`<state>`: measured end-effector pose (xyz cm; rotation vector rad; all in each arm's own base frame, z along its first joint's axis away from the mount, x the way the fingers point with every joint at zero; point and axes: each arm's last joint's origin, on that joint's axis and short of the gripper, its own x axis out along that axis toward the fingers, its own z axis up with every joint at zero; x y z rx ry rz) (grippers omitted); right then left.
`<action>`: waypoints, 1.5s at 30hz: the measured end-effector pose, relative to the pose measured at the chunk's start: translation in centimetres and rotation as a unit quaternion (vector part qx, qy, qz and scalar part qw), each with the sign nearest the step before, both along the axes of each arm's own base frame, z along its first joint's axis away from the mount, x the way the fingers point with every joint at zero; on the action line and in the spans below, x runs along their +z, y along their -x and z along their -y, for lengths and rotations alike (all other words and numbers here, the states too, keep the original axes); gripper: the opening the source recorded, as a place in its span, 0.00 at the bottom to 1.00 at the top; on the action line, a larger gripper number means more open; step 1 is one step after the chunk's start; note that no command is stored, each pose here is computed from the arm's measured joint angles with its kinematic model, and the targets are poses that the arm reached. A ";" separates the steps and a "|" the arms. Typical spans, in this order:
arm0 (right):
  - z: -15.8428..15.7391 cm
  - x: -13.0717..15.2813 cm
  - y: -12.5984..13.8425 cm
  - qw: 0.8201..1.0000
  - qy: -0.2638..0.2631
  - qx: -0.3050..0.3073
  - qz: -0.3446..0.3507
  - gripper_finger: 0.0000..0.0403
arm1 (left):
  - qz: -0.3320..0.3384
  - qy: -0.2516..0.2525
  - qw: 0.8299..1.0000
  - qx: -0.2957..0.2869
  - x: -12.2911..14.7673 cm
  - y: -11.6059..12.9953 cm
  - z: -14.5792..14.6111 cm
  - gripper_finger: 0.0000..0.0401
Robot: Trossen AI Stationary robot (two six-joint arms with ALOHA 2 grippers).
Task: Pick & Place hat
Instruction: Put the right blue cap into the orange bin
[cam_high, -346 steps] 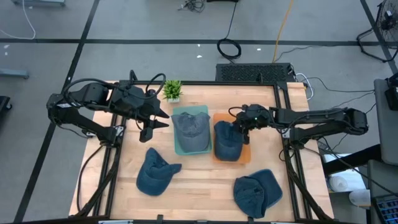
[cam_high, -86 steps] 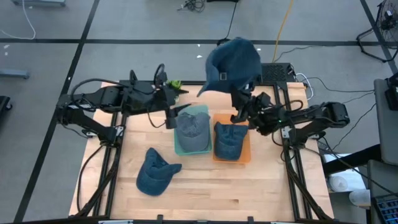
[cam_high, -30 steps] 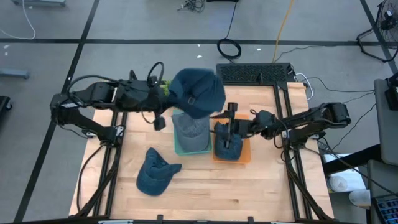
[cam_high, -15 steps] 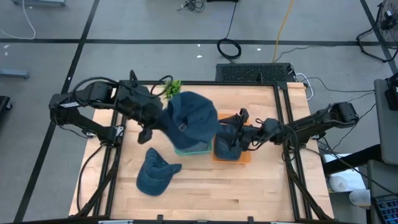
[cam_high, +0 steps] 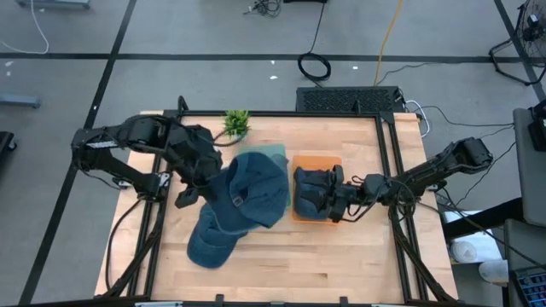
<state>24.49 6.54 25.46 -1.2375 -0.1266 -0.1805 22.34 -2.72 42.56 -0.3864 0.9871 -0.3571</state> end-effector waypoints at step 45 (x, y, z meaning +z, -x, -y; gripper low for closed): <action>-2.7 -0.7 0.7 0.993 0.052 0.099 -0.030 0.26 | -0.049 0.140 0.980 -0.131 -5.8 -8.8 0.7 0.02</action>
